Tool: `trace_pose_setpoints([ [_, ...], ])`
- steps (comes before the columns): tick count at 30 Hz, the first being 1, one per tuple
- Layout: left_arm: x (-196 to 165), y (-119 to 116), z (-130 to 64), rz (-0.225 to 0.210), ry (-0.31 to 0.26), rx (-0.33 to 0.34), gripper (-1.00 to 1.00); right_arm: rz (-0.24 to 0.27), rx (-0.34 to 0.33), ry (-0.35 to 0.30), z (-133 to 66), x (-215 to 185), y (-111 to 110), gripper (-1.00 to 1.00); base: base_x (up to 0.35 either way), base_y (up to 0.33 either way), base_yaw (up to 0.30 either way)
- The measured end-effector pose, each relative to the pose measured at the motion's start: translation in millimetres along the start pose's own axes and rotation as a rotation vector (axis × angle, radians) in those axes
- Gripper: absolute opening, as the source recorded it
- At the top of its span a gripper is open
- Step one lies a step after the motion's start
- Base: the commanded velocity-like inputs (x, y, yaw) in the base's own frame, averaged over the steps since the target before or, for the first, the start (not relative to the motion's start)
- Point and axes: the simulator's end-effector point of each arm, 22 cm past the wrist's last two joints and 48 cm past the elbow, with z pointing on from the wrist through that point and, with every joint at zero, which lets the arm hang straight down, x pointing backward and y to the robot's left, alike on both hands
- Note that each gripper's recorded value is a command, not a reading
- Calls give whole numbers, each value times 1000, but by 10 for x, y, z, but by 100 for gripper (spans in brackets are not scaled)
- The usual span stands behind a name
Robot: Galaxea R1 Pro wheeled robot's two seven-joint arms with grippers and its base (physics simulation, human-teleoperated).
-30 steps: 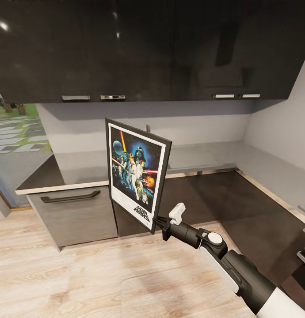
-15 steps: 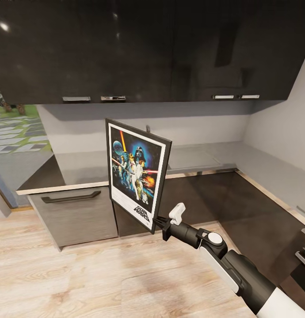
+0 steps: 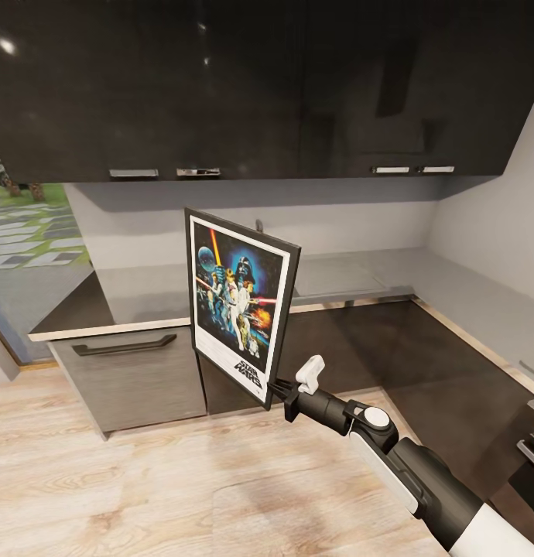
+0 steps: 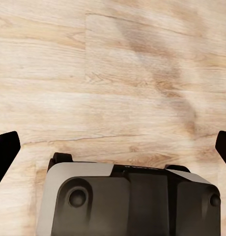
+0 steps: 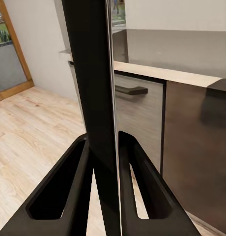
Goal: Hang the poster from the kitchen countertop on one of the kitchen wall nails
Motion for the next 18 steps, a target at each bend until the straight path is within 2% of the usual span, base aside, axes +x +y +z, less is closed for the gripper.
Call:
trace_pose_setpoints([
  [10, -48, 0, -1, 16, -22, 0, 100, -1, 0, -1, -2, -6, 1, -100, 0, 0, 15],
  [18, -68, -3, -2, 22, -31, 0, 100, -2, 0, 0, -1, -12, 5, -100, 0, 13, 229],
])
